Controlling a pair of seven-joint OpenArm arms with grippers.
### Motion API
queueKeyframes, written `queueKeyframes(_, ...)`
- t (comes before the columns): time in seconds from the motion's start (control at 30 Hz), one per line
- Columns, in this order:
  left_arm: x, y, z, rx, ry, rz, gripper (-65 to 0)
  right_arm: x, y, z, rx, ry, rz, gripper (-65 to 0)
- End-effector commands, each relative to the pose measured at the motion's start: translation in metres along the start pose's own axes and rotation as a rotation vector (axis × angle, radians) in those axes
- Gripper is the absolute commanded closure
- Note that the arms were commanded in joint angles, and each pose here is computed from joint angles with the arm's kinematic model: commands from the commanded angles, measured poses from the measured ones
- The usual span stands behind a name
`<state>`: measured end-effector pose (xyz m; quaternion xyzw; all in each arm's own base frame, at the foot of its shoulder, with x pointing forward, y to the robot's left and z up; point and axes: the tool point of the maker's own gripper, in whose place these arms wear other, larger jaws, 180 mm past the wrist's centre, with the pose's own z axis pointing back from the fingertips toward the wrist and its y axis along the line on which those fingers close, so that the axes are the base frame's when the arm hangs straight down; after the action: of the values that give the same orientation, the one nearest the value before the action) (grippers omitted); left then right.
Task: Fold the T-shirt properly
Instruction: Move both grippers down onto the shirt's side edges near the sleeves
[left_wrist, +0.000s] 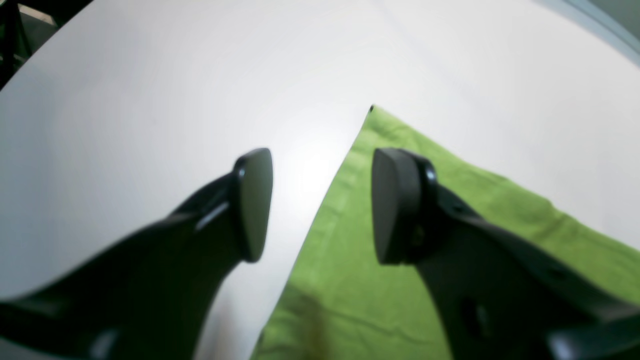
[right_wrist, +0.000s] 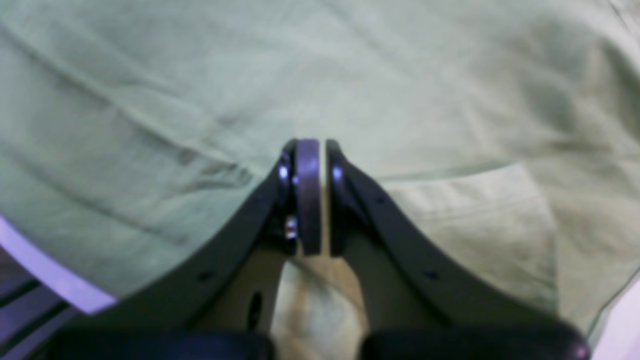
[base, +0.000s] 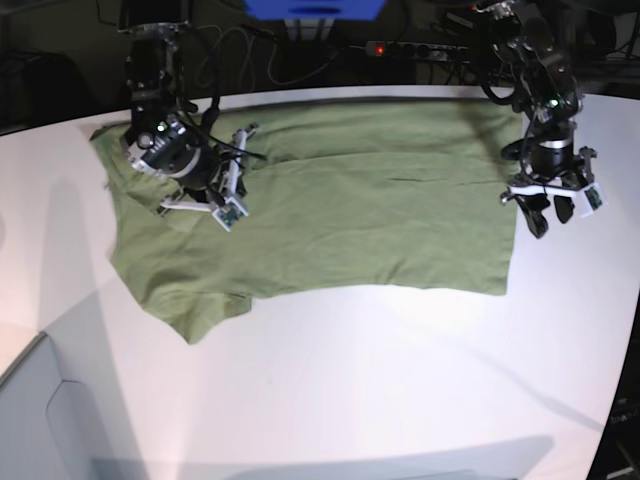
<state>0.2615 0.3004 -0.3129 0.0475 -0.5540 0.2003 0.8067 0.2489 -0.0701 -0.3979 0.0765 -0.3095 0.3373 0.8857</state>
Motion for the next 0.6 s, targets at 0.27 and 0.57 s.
queueKeyframes(0.27,0.01,-0.007,-0.055,0.004,-0.016,0.013,-37.3,0.032,-0.054,0.025,-0.137,-0.094,0.028,0.0)
queueKeyframes(0.57,0.006,-0.046,-0.124,-0.061,0.064,-0.088,-37.2,0.018,-0.077,0.033,-0.191,-0.066,0.007,0.0)
